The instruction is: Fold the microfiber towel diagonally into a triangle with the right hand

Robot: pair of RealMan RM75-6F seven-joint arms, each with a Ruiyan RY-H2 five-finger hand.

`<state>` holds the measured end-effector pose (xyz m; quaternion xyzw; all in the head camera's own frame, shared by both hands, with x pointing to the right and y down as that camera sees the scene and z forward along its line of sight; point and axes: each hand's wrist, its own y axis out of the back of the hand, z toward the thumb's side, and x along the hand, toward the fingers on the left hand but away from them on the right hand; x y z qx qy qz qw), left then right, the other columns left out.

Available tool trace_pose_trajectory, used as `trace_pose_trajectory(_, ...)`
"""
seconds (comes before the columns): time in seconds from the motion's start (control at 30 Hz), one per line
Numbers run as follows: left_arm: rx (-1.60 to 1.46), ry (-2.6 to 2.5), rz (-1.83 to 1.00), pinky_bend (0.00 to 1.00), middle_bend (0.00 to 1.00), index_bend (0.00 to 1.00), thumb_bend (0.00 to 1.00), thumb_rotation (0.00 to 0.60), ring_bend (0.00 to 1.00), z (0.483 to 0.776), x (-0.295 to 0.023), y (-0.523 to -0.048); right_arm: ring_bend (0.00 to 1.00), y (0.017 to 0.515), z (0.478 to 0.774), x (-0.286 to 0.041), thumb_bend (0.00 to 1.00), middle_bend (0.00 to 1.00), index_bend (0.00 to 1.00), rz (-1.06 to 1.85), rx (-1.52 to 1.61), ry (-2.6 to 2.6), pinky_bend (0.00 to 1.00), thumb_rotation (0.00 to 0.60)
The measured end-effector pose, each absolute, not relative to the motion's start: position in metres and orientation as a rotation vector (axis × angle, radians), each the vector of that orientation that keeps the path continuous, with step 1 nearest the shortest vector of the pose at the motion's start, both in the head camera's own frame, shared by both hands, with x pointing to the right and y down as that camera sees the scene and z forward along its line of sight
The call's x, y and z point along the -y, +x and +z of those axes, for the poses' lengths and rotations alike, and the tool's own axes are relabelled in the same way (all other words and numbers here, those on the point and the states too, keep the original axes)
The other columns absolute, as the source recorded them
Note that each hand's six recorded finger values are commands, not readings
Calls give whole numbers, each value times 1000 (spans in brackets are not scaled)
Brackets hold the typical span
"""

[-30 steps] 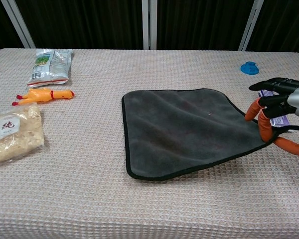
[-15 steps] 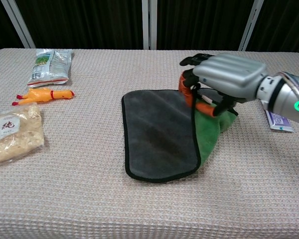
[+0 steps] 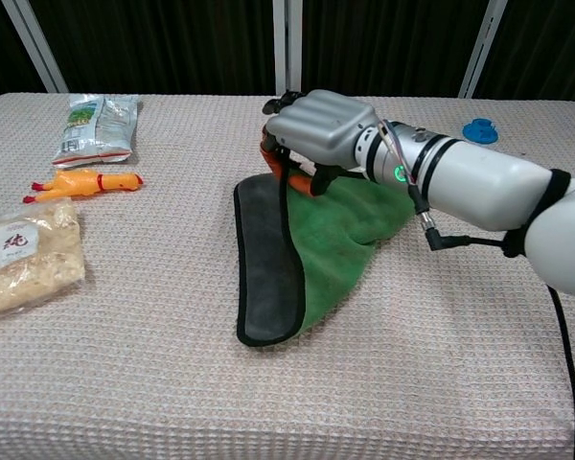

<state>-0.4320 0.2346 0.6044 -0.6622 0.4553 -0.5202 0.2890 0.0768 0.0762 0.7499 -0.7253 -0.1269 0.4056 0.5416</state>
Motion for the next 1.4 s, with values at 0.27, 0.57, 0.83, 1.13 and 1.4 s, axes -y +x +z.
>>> trace_pose_trajectory(0.27,-1217,-1760,-1399,160,210,305,283,600,183,603,-237,-435,22,45,759,-65,499,262,744,946,263,-1662,27,600)
trace_pose_trajectory(0.57,-1225,-1757,-1405,160,210,305,282,600,183,603,-239,-438,22,31,775,-59,494,252,710,970,204,-1601,15,600)
trace_pose_trajectory(0.83,-1232,-1752,-1413,160,210,305,282,600,183,603,-242,-440,0,24,784,-59,127,144,36,1004,220,-1615,0,600)
trace_pose_trajectory(1.13,-1239,-1736,-1396,159,210,305,282,600,183,598,-242,-441,0,44,764,-45,24,97,0,986,373,-1656,0,600)
trace_pose_trajectory(1.4,-1243,-1727,-1398,159,210,305,282,600,183,596,-245,-442,0,136,735,-34,187,142,134,1037,509,-1722,0,600)
